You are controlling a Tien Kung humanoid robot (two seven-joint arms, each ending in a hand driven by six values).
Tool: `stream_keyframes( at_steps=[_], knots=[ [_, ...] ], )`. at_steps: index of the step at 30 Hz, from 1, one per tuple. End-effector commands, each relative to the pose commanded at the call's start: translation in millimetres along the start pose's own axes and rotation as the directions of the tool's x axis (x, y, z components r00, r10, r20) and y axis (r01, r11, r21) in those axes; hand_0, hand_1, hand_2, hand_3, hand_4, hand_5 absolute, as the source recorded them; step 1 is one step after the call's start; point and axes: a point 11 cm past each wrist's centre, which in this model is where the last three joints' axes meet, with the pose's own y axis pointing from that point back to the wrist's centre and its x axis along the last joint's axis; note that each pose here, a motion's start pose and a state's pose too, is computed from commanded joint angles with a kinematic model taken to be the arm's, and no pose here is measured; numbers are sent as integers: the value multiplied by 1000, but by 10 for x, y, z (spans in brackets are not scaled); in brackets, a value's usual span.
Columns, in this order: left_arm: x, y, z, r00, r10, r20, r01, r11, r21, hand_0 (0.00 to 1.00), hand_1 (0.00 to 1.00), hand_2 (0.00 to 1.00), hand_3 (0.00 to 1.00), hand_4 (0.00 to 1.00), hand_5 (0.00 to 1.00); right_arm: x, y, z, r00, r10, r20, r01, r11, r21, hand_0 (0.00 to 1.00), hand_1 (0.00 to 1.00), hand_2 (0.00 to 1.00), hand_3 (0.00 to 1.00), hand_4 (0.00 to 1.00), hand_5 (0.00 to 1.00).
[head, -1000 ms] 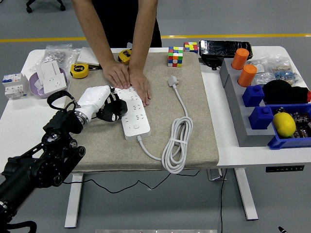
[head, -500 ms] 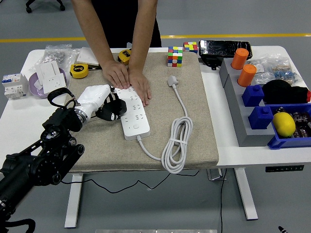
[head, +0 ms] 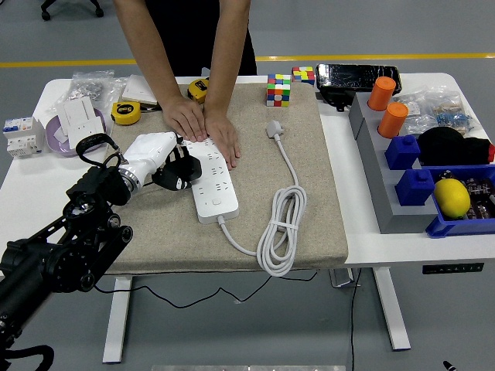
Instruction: Pick up the plug,place it near the board,insert it into the board,press the button
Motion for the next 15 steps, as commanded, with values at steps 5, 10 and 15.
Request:
stream_keyframes(
  at_steps=[5, 10, 15],
  knots=[
    [-22, 2, -15, 1000, -10, 9, 10, 1000, 2, 578, 439, 316, 377, 550, 2, 10, 0, 2, 1000, 2, 0, -2, 1000, 0, 839, 779, 766, 788, 998, 980],
    [-60, 10, -28, 1000, -21, 13, 21, 1000, 5, 583, 441, 322, 382, 514, 2, 10, 0, 13, 1000, 2, -1, -2, 1000, -3, 839, 779, 766, 788, 998, 980],
    [-73, 11, -40, 1000, -22, 17, 22, 1000, 8, 588, 443, 325, 385, 511, 2, 7, 0, 9, 1000, 2, -1, -2, 1000, -1, 839, 779, 766, 788, 998, 980]
  ],
)
